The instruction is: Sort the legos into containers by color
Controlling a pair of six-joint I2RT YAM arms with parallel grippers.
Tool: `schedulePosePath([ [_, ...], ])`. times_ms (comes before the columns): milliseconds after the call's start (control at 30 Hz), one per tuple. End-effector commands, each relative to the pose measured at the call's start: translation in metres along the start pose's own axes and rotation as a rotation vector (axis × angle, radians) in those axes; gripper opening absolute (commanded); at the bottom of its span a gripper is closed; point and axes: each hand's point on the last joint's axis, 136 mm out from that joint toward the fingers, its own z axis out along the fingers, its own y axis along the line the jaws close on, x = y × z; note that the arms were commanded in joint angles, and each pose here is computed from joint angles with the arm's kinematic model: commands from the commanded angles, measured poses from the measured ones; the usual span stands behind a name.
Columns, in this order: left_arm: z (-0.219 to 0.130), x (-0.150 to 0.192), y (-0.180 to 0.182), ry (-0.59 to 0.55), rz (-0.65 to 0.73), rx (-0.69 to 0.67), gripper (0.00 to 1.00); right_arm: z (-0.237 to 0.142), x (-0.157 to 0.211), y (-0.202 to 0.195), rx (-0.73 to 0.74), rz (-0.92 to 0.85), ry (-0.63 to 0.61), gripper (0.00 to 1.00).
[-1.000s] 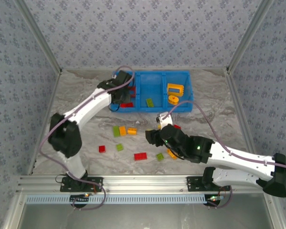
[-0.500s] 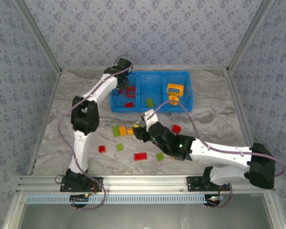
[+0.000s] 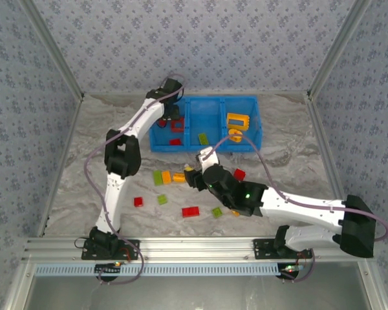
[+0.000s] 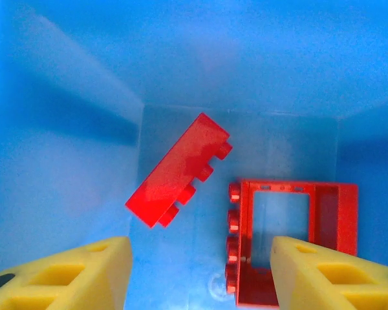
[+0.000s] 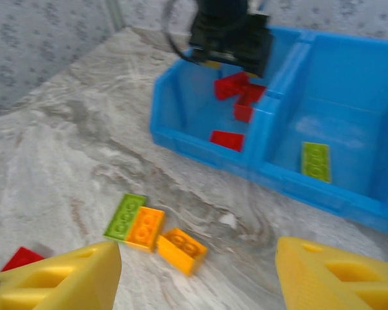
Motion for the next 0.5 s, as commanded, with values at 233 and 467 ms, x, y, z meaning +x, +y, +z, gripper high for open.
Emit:
schedulePosePath([
  [233,-0.187,0.001,-0.026,-0.273,-0.001,0.236,0.63,-0.091,0.075,-0.15,0.655,0.356,0.37,0.65],
  [467,-0.257,0.124,-0.089,-0.323,0.266,0.55,0.66,-0.108,0.142,-0.163,0.703,0.745,0.541,0.79],
])
